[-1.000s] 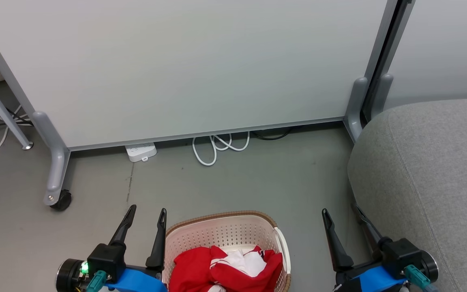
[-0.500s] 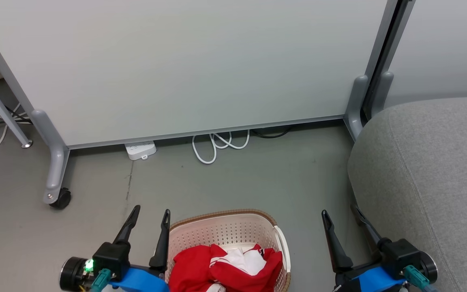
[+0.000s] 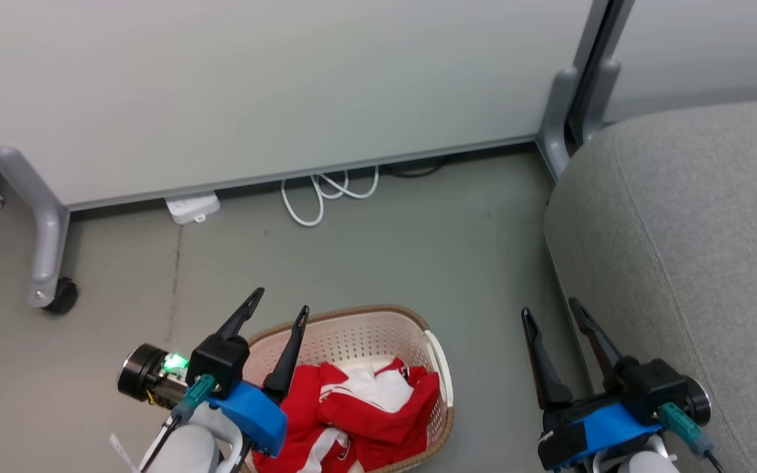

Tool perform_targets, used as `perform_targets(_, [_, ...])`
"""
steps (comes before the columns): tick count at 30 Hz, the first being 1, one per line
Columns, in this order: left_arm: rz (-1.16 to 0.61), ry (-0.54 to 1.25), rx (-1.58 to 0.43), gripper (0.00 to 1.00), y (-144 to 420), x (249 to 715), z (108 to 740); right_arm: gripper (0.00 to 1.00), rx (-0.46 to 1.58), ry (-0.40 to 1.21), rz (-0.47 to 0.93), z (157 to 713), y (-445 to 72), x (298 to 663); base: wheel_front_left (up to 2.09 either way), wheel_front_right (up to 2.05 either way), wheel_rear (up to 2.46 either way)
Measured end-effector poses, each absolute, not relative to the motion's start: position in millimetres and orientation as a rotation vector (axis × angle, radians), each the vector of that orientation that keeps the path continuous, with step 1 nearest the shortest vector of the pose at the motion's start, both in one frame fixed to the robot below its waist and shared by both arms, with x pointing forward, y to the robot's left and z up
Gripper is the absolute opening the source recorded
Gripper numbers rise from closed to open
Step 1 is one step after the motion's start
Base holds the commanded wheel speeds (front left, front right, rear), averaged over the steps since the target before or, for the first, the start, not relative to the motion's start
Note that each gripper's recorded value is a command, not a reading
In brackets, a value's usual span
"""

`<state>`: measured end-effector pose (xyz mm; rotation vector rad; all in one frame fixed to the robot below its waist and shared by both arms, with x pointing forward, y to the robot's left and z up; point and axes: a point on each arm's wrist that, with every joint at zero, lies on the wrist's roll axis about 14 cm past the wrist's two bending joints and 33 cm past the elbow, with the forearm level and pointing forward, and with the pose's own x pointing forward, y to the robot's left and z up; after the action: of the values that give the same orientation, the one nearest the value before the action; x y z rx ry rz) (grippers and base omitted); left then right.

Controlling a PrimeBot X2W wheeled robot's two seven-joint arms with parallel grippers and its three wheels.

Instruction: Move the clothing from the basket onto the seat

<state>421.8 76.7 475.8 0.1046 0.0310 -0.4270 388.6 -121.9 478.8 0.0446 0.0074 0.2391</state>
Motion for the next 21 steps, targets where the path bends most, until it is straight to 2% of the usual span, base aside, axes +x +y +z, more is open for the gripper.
perform_targets(12, [-0.683, 0.221, 0.257, 1.00, 33.5, 449.9, 398.7, 1.00, 0.043, 0.051, 0.160, 458.9, -149.9, 416.1, 0.00, 0.00, 0.00])
perform_targets(21, [-0.897, 0.392, 0.397, 1.00, 14.5, 444.8, 321.2, 1.00, 0.032, 0.093, 0.106, 437.8, -170.9, 434.6, 0.00, 0.00, 0.00])
